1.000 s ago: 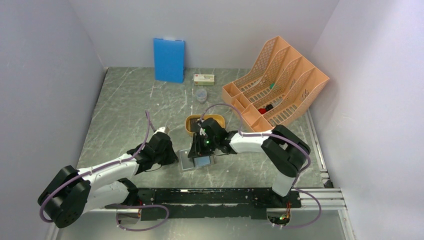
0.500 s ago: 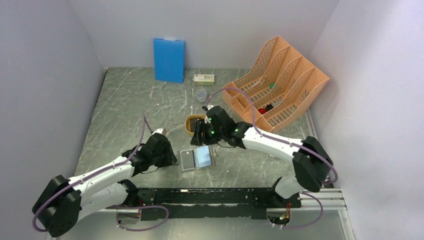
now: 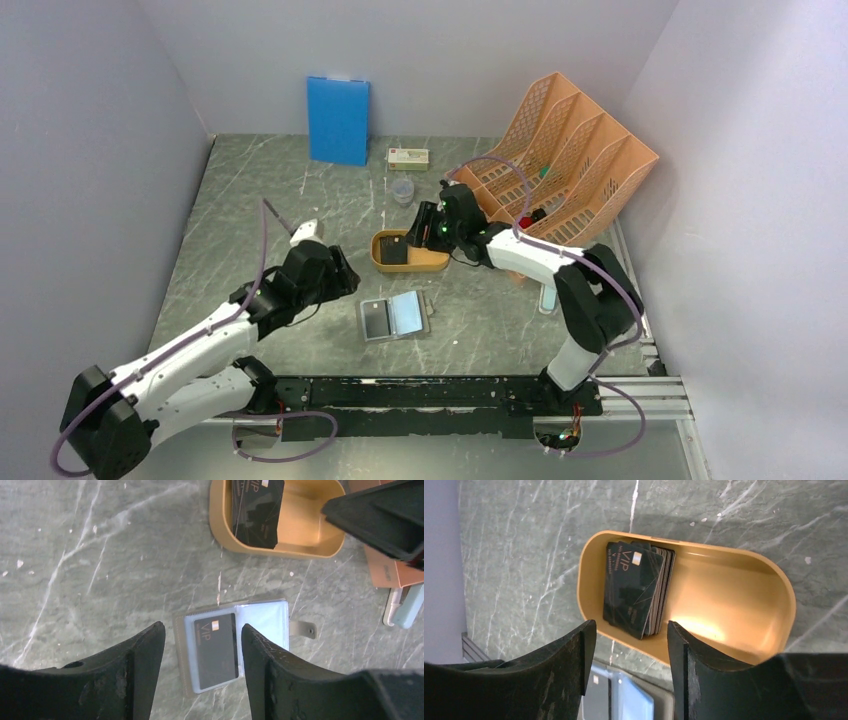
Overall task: Put the credit cards into the card holder
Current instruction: Pick up the credit card from the storage box.
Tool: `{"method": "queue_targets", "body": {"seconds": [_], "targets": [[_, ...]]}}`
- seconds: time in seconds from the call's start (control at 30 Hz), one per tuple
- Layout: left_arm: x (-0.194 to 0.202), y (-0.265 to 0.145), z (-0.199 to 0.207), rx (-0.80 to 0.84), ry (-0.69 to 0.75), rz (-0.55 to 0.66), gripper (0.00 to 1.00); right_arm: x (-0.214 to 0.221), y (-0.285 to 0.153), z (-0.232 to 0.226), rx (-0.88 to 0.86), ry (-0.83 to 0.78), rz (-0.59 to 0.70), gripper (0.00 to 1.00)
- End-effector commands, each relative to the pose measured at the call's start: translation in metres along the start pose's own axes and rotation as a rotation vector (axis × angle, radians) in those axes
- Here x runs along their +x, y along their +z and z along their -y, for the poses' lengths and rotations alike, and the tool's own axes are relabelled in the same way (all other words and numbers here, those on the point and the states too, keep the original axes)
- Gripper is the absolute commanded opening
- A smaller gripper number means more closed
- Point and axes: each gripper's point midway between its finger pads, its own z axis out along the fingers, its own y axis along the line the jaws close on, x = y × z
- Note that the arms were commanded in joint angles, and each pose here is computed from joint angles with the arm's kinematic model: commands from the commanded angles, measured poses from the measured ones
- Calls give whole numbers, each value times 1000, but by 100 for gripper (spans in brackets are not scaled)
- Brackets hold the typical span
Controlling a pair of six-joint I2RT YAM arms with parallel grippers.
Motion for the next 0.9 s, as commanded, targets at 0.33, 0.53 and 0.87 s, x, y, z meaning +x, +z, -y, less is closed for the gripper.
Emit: {"method": "queue_targets", "body": {"seconds": [0.33,0.53,0.87], "targets": [[7,24,1,-45,30,-41,61,5,55,4,-73,98,-54,58],[18,21,-8,-40,8,-51,60,14,66,13,-45,100,-89,54],[26,20,-15,-48,-3,-67,59,28,70,30,0,117,-118,34]]}}
